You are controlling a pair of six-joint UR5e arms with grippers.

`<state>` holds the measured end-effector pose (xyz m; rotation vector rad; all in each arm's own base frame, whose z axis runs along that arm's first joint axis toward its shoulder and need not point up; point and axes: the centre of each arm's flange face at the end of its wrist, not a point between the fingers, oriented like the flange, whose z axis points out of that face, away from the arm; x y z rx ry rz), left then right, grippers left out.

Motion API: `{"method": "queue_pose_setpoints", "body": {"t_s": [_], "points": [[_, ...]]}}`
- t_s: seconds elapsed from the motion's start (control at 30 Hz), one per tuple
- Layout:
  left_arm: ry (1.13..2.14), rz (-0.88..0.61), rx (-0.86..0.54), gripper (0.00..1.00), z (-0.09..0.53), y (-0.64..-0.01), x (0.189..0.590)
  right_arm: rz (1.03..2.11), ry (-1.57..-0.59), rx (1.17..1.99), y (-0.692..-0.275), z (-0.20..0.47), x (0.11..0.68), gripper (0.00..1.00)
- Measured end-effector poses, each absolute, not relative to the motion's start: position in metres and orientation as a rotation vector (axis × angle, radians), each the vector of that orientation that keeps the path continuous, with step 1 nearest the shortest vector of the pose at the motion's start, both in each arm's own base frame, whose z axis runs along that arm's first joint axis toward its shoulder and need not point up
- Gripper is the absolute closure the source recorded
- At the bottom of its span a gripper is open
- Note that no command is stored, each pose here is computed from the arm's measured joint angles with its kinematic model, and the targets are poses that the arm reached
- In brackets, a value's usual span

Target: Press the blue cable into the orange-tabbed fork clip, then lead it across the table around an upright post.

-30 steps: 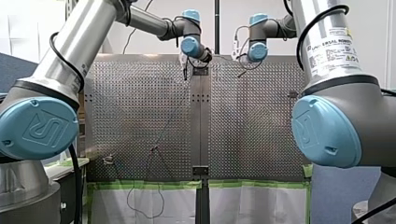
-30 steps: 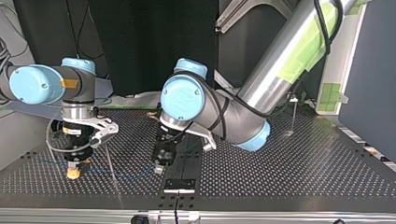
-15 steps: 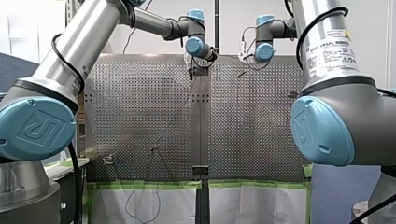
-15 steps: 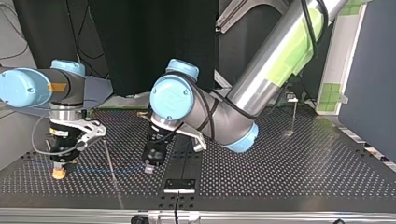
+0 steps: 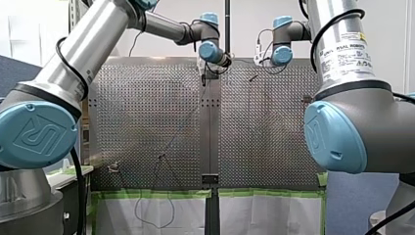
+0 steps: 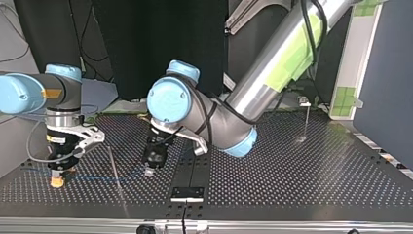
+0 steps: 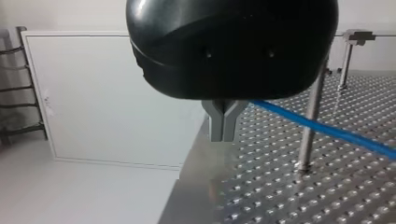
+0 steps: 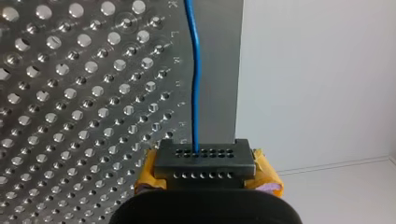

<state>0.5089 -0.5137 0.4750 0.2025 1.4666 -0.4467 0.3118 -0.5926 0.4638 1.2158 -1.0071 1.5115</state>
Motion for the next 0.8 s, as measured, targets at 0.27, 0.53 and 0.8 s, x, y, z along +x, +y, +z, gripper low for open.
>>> {"method": "queue_pose_setpoints", "body": {"t_s": [0.27,0.53,0.8], "points": [[1.486,-0.438,0.224,1.00,0.458,-0.536,0.512,1.506,-1.021,1.260,-0.608,0.440,0.306,1.00],[1.483,-0.440,0.221,1.00,0.456,-0.542,0.514,1.508,-1.029,1.261,-0.617,0.435,0.293,1.00],[1.512,-0.438,0.239,1.00,0.429,-0.557,0.519,1.522,-1.052,1.268,-0.627,0.426,0.283,1.00]]}}
